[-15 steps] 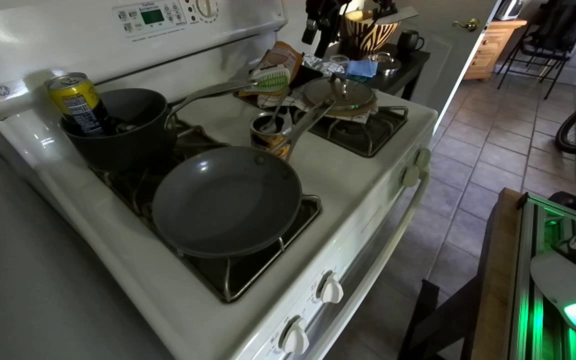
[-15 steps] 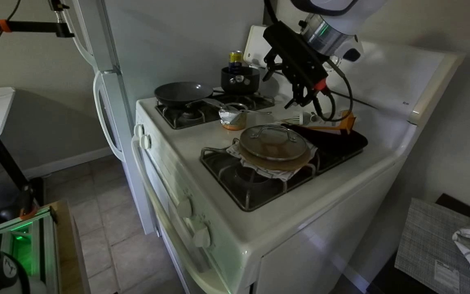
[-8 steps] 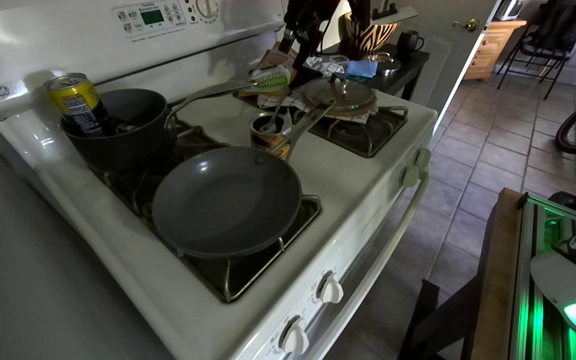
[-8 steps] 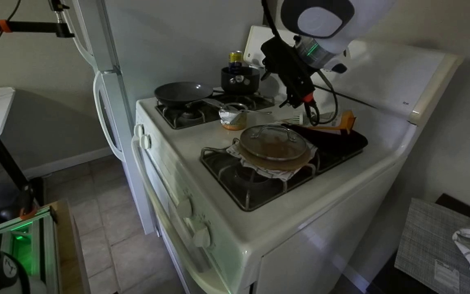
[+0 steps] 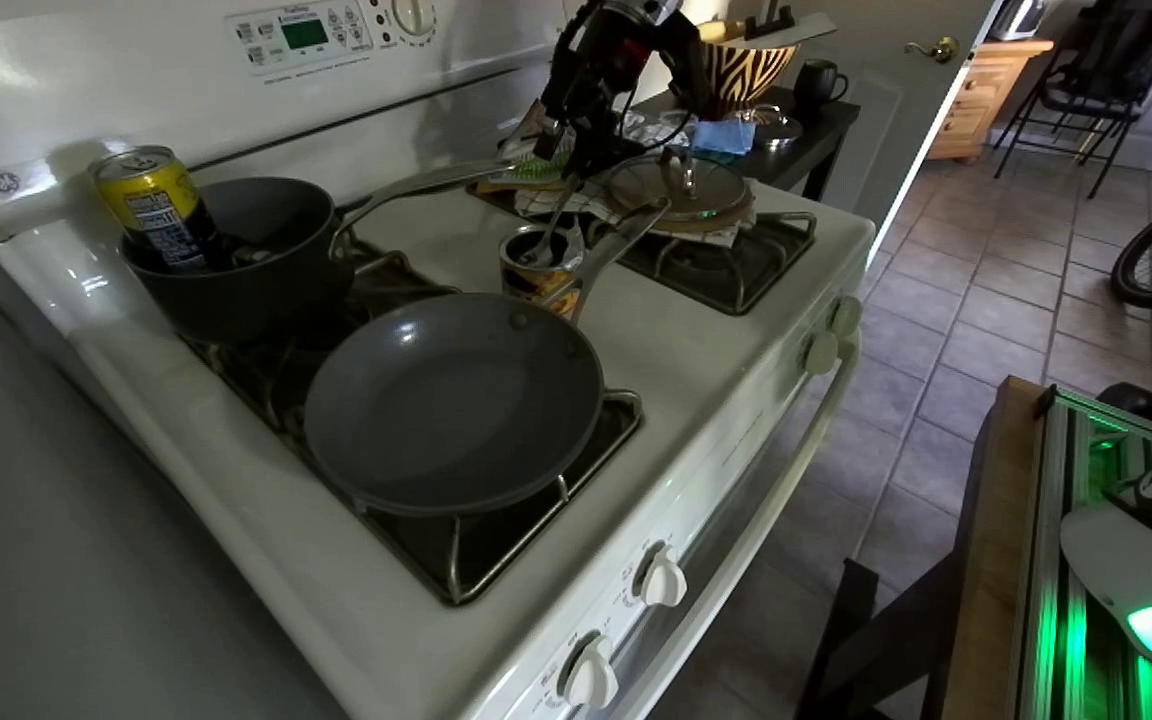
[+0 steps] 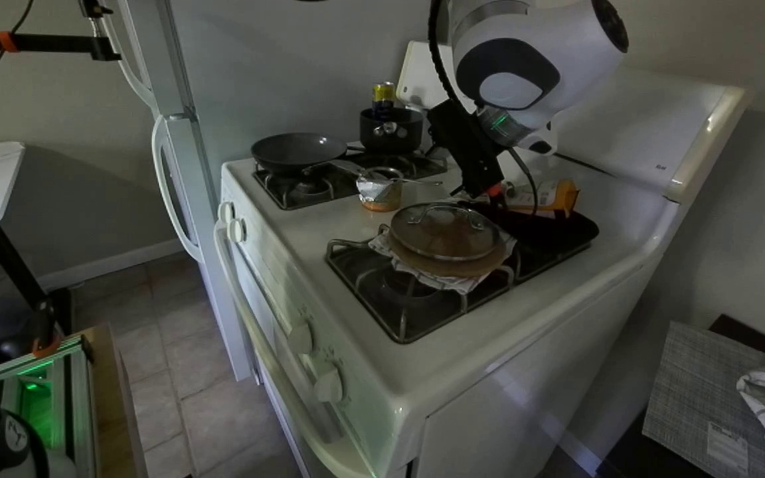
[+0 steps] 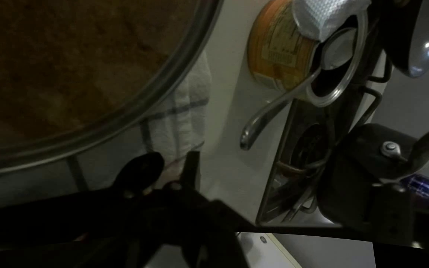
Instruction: Put a spoonful of the tin's content onto the pan
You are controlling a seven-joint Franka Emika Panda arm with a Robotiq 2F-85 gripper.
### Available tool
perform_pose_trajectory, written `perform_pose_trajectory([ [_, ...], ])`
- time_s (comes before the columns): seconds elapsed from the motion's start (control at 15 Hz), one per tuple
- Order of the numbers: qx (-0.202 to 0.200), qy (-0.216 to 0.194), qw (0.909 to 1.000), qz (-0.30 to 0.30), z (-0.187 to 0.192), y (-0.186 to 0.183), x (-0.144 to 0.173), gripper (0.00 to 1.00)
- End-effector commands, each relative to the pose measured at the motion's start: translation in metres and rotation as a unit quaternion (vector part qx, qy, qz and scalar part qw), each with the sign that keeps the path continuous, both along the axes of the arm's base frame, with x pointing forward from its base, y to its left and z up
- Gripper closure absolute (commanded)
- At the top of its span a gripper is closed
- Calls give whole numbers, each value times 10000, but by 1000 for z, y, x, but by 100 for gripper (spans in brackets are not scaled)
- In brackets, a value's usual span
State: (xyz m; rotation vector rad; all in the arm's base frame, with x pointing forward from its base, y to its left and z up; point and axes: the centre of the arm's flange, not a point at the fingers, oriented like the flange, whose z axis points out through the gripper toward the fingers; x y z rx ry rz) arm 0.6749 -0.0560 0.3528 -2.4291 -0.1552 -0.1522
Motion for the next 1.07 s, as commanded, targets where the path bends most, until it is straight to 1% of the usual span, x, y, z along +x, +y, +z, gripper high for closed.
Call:
perform_pose_trajectory([
  [0.0, 25, 90, 10000, 21, -5, -2, 11, 22],
  [0.07, 7, 85, 10000, 29, -6, -3, 11, 32],
  [0.13, 0, 98, 9999, 42, -7, -3, 13, 39],
  [0.33, -30, 262, 9996, 119, -12, -1, 13, 43],
  [0.47, -57, 350, 9992, 188, -16, -1, 13, 38],
  [0.67, -109, 514, 9981, 322, -20, 0, 12, 35],
  [0.8, -43, 546, 9976, 419, -22, 2, 12, 40],
  [1.0, 67, 536, 9973, 500, -22, 5, 14, 55],
])
